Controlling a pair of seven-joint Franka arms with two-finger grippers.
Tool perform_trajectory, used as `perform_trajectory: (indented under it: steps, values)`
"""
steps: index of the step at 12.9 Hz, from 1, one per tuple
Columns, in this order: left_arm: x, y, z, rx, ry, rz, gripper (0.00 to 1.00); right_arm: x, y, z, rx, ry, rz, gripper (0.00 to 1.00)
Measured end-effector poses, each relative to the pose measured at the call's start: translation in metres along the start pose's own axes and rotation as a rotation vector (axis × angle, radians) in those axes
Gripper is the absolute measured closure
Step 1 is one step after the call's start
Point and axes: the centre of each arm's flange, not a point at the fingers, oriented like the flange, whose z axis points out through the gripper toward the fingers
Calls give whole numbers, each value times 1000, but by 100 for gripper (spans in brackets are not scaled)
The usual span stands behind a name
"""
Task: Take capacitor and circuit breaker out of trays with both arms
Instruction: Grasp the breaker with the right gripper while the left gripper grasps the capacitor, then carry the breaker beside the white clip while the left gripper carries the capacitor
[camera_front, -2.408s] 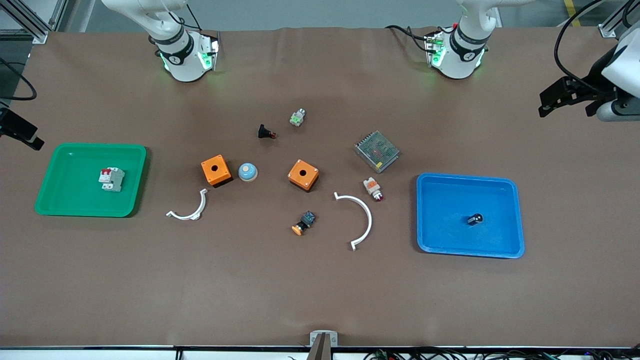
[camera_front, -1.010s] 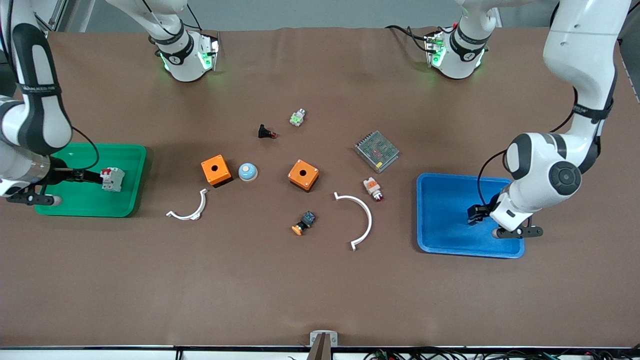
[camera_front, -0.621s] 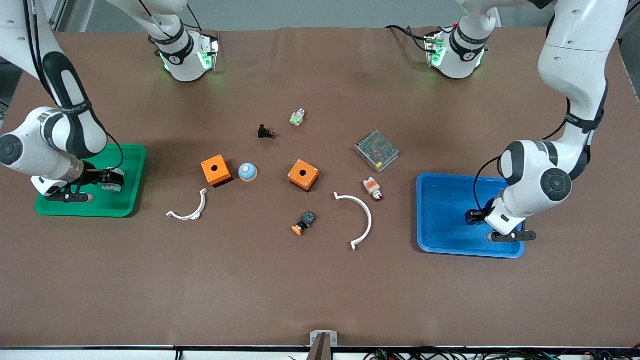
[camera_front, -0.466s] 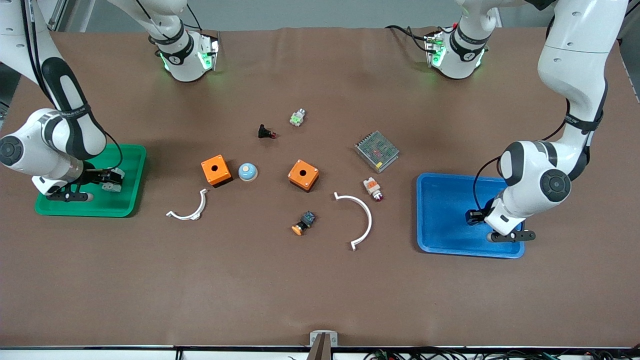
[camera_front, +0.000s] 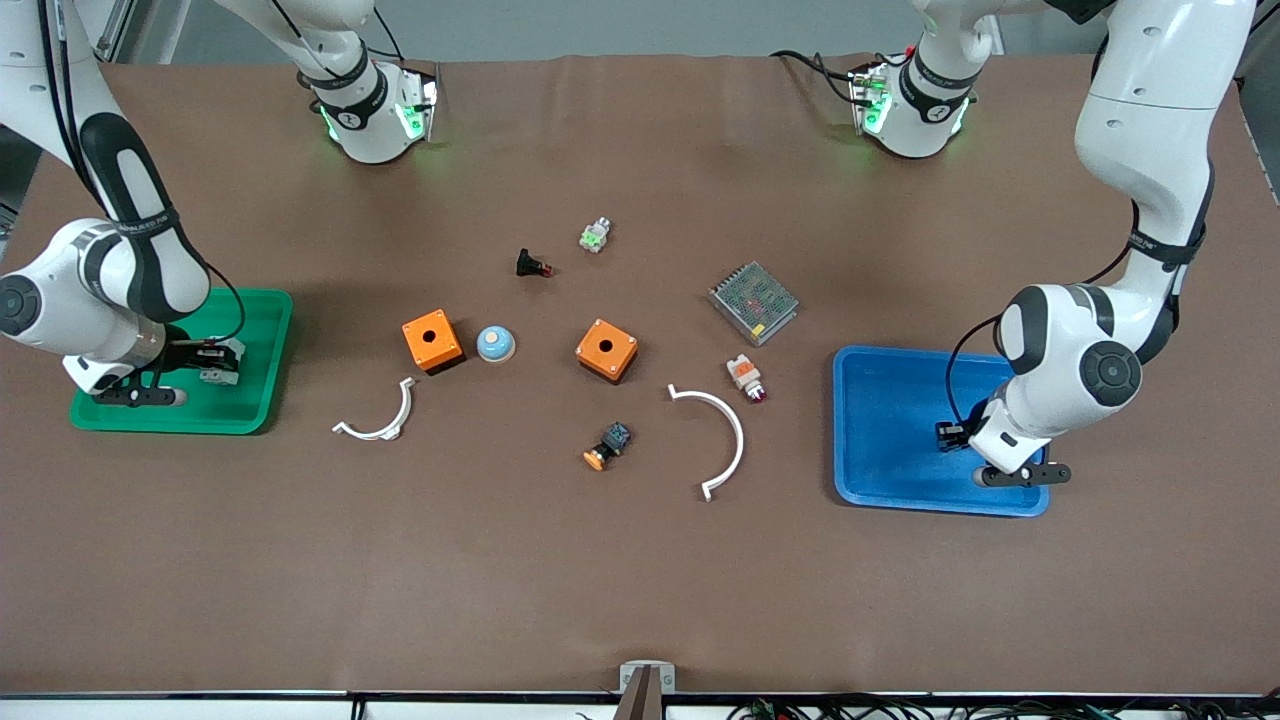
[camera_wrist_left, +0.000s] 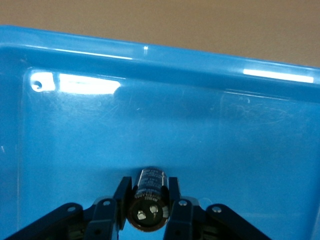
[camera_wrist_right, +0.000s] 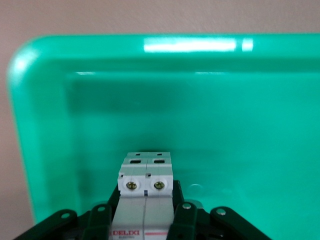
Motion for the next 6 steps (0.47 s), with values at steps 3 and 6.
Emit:
perform_trajectory:
  steps: [3,6]
  values:
    - [-5,17,-35,0,-48,26,66,34,-56,-81,11,-11,104,60]
    - [-30,72,-84,-12,-82,52,66,63,-147,-130,23,43,243,60]
